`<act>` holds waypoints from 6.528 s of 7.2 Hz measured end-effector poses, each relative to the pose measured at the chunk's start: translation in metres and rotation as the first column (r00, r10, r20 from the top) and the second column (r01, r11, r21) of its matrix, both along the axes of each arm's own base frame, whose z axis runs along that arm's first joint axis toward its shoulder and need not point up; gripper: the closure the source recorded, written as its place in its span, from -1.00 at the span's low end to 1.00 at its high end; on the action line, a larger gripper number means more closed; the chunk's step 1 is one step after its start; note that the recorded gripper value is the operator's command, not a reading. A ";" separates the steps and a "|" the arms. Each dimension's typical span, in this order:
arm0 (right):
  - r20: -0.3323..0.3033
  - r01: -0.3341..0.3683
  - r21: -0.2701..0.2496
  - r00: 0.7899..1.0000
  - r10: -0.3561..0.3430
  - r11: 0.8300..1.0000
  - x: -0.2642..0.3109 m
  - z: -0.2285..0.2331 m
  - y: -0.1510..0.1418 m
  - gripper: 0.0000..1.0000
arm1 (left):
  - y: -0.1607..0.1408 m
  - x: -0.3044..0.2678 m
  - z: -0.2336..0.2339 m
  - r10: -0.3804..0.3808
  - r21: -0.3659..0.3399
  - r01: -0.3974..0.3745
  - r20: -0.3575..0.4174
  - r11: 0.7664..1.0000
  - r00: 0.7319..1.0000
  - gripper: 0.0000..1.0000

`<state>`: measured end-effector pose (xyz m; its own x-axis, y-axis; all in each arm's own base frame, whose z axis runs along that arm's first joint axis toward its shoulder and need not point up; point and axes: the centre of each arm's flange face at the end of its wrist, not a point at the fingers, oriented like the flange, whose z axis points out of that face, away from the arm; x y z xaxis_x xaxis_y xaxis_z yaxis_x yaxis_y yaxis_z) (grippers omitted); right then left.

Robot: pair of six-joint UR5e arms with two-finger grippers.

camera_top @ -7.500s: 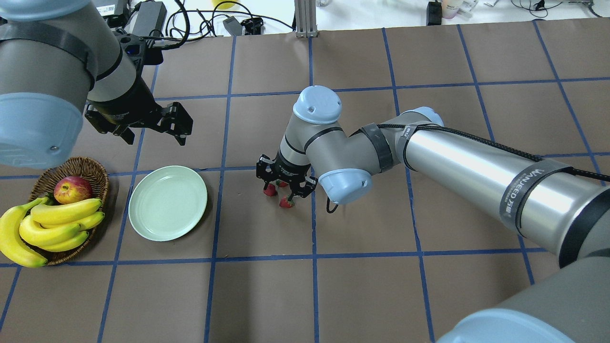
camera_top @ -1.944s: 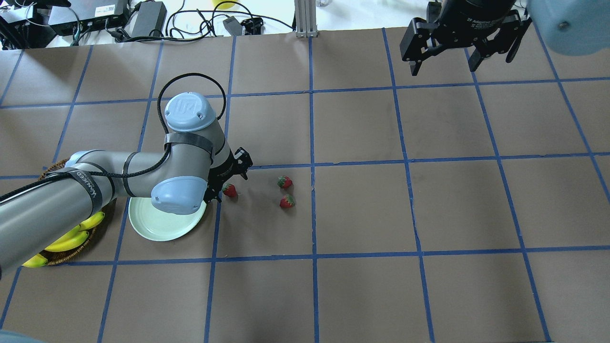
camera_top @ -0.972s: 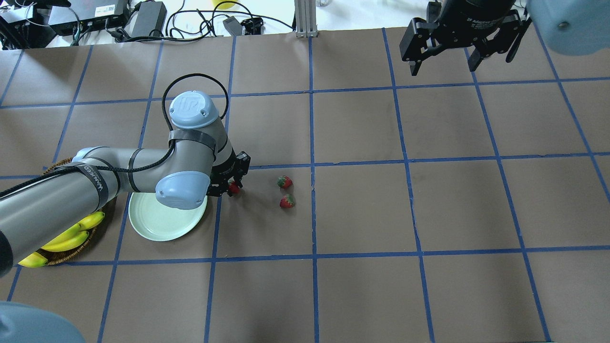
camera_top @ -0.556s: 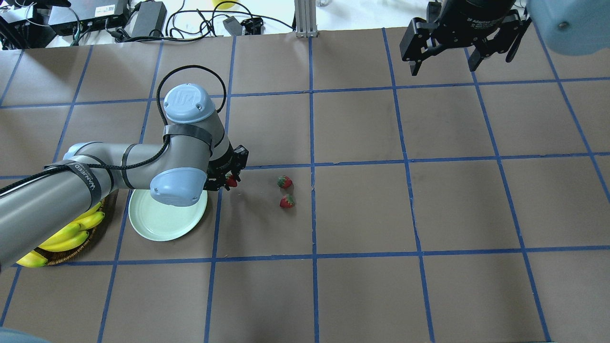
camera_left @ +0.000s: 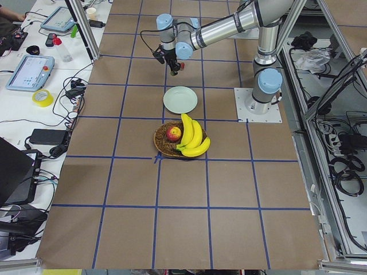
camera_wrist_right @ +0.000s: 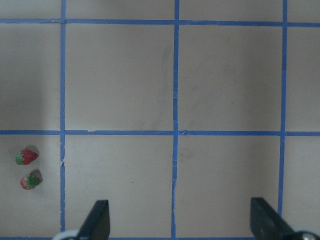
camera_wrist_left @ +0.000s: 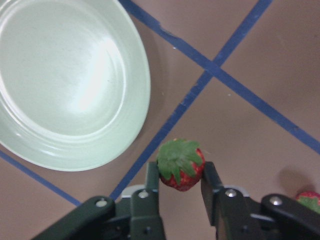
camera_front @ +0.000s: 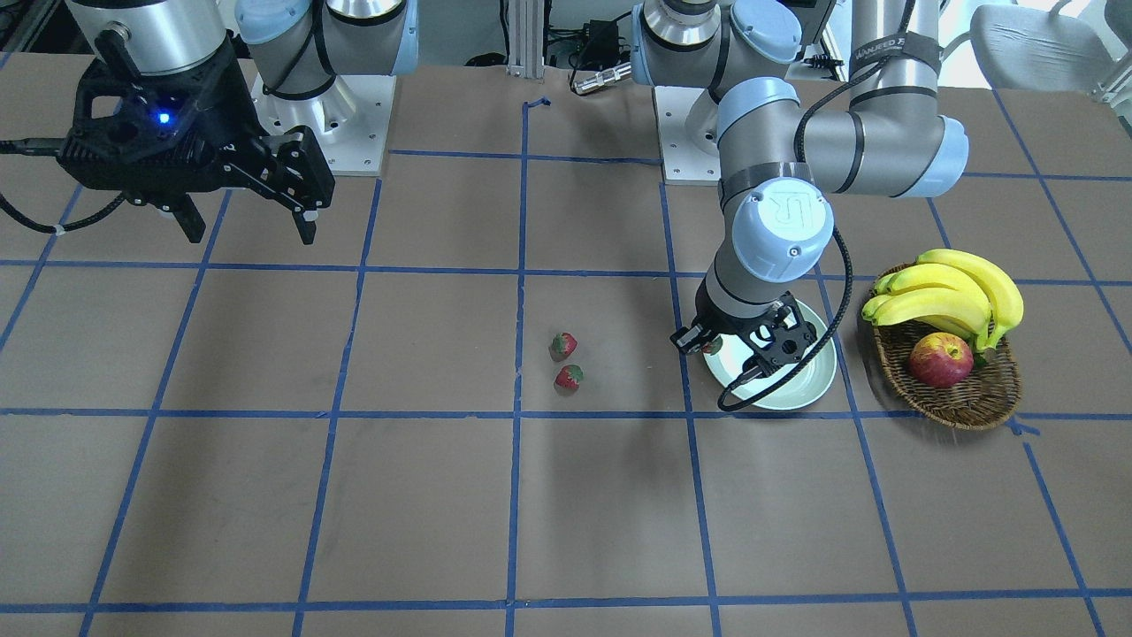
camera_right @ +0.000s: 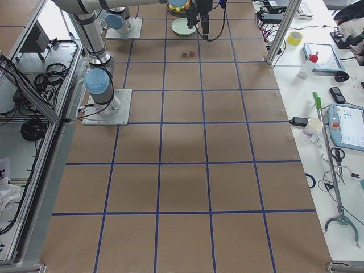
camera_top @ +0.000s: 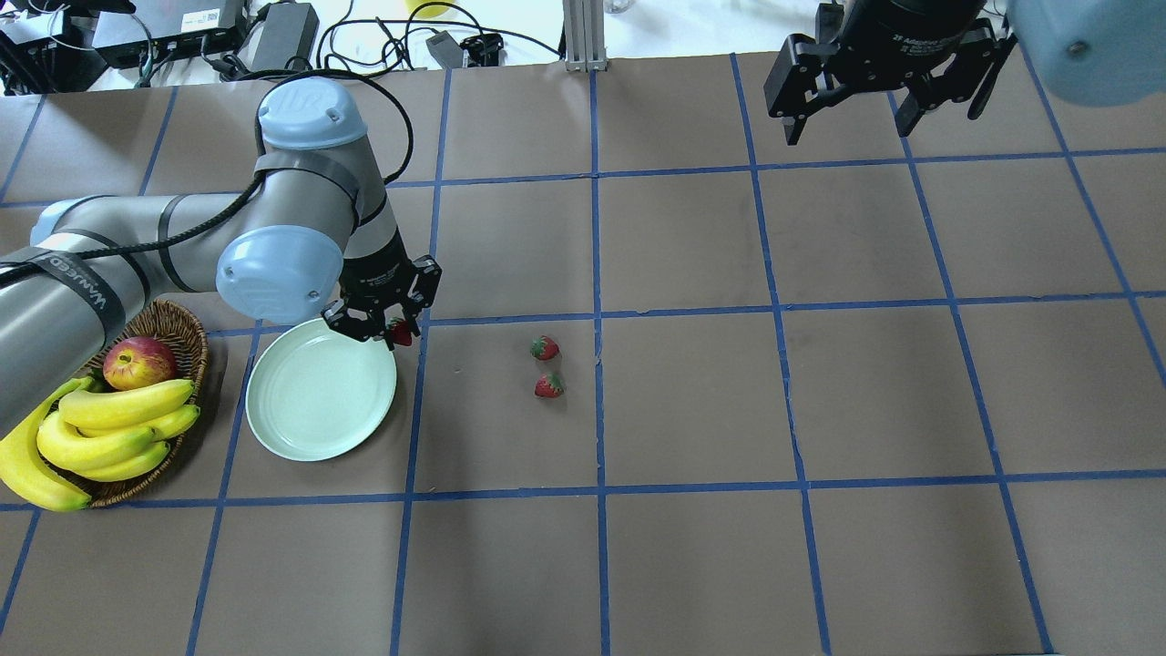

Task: Collect all strawberries into plate
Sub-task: 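Carry the strawberry onto the plate and open the left gripper, then move the left gripper to the next strawberry and grasp it, then lift the held strawberry and carry it toward the plate, then lower the strawberry onto the plate and open the left gripper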

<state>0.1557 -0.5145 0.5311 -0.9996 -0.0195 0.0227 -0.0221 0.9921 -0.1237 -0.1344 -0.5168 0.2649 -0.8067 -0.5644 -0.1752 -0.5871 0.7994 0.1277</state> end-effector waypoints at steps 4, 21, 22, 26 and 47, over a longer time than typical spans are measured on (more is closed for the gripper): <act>-0.003 0.001 0.000 1.000 -0.001 1.000 0.000 0.000 0.000 -1.00 | 0.020 0.066 -0.047 -0.040 0.145 0.041 -0.010 0.989 0.999 1.00; -0.002 0.001 0.002 1.000 -0.001 1.000 0.000 -0.001 -0.001 -1.00 | -0.017 -0.138 -0.046 0.043 -0.164 -0.069 -0.155 0.984 0.987 -0.92; -0.001 0.001 0.002 1.000 -0.001 1.000 0.000 -0.001 -0.001 -1.00 | -0.013 -0.144 -0.061 0.035 -0.140 -0.059 -0.167 0.988 0.985 -0.91; -0.001 0.001 0.002 1.000 -0.001 1.000 0.000 -0.001 -0.001 -1.00 | -0.002 -0.152 -0.087 0.038 -0.087 -0.054 -0.174 0.995 0.984 0.89; 0.013 0.005 -0.001 1.000 -0.005 1.000 0.001 -0.002 -0.003 -1.00 | 0.016 0.078 -0.041 -0.213 0.122 0.220 -0.070 0.968 0.975 -1.00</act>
<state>0.1570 -0.5173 0.5288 -0.9999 -0.0140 0.0096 -0.0151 0.9920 -0.1254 -0.0567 -0.5012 0.2238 -0.9178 -0.3509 -0.1856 -0.3906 0.8817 0.2647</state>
